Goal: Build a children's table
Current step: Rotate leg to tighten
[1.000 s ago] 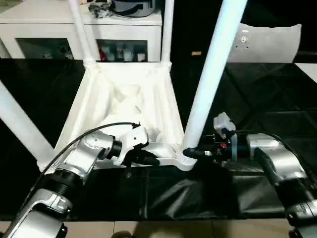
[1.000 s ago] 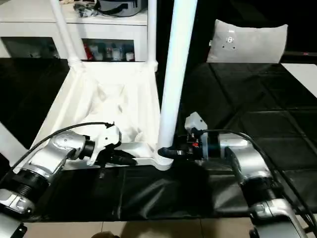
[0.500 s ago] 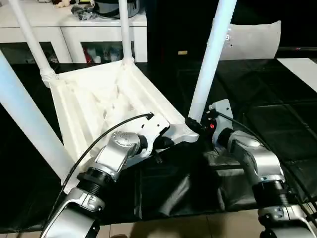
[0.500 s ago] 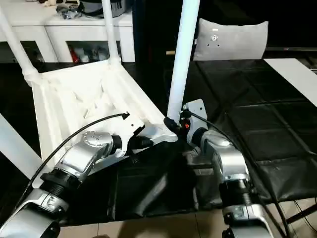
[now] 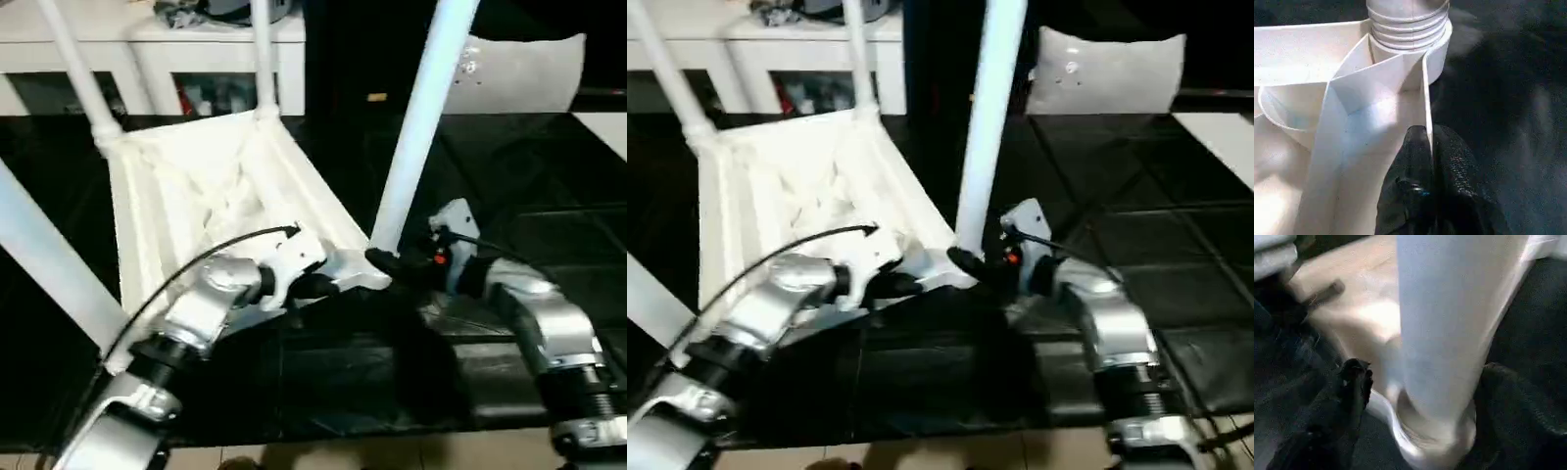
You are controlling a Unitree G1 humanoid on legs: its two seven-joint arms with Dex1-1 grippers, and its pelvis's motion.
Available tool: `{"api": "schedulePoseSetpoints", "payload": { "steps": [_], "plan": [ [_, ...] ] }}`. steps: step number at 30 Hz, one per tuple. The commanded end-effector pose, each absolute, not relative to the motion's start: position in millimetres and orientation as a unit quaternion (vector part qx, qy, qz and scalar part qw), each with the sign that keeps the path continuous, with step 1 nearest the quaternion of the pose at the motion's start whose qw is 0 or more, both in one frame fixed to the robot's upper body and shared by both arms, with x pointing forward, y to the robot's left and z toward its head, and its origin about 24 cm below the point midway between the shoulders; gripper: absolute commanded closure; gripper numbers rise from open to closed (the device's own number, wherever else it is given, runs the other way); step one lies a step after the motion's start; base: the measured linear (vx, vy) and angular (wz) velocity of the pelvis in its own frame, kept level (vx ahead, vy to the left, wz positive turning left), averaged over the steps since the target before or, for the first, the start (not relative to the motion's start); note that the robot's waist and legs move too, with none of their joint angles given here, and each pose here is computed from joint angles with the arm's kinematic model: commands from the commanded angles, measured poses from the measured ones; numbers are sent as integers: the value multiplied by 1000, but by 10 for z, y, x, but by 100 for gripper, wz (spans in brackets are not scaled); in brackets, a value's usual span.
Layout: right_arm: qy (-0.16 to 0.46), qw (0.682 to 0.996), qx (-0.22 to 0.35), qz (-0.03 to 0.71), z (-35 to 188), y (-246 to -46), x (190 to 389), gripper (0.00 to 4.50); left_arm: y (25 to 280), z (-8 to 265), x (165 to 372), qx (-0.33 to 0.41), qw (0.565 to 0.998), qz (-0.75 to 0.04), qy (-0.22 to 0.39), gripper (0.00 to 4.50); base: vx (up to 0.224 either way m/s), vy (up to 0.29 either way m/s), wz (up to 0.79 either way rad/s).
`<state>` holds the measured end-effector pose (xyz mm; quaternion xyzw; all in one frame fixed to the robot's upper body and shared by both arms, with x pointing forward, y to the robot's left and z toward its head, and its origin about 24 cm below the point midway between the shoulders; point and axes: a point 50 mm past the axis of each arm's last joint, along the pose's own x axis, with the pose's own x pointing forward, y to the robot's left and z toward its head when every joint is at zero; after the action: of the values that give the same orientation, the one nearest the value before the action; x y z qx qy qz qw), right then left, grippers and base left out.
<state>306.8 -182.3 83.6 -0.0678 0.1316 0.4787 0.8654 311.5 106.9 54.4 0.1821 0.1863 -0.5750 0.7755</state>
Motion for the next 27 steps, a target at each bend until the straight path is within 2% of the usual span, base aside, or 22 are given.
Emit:
{"api": "schedulePoseSetpoints", "payload": {
  "steps": [1,4,5,8,10,16,27],
  "plan": [
    [137,829,-76,537,875,-1818,3005,60,1011,631,3057,187,741,-626,158,450,0,0,0],
    [154,797,-66,580,873,-1839,2957,60,1071,626,3004,195,711,-656,162,450,0,0,0],
    [156,789,-65,590,871,-1843,2950,86,1092,622,2993,199,704,-662,164,450,0,0,0],
    [163,768,-59,617,859,-1837,2927,99,1150,628,2948,208,679,-683,170,450,0,0,0],
    [166,755,-57,632,849,-1835,2915,129,1170,638,2919,209,664,-697,170,450,0,0,0],
    [171,738,-50,651,796,-1803,2894,182,1190,630,2887,209,649,-711,173,450,0,0,0],
    [178,724,-31,666,618,-1788,2895,262,1192,625,2925,207,658,-704,171,450,0,0,0]
  ]
}}
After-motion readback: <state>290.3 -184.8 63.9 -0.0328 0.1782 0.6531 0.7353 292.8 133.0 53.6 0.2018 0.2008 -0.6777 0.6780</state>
